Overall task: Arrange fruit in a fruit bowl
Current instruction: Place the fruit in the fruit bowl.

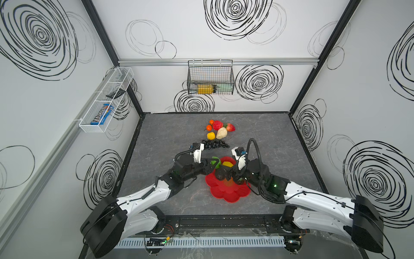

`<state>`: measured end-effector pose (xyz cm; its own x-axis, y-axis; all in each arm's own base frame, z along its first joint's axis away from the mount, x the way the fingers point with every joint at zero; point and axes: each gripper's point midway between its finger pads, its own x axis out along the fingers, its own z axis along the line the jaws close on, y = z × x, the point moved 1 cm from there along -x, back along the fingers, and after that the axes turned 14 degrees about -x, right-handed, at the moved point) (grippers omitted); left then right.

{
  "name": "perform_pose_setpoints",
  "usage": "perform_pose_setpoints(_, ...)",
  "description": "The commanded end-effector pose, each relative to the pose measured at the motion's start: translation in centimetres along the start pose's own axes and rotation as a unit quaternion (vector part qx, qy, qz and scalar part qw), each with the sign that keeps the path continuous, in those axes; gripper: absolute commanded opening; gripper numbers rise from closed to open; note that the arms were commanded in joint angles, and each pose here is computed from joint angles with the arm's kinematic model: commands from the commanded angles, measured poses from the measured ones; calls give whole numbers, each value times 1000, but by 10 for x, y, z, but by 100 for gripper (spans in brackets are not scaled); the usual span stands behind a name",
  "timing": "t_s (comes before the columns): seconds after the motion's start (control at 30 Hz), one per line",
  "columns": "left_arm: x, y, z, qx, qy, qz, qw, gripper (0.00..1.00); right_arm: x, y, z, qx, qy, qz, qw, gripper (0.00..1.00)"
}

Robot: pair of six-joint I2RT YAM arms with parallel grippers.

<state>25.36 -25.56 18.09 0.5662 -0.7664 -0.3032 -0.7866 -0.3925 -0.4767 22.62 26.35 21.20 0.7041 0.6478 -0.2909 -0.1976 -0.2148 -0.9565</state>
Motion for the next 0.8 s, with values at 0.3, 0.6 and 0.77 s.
perform_pose_setpoints(0.3, 5, 44, 5, 137, -113, 7, 984, 45, -25, 24, -61, 58, 81, -9, 995, 96)
perform_pose_setpoints(0.6, 12, 74, 22, 170, -152, 23, 974, 46, -20, 29, -61, 61, 72, -6, 996, 96)
perform_pose_setpoints(0.77, 16, 75, 32, 173, -157, 18, 972, 46, -19, 35, -61, 62, 71, -3, 996, 96)
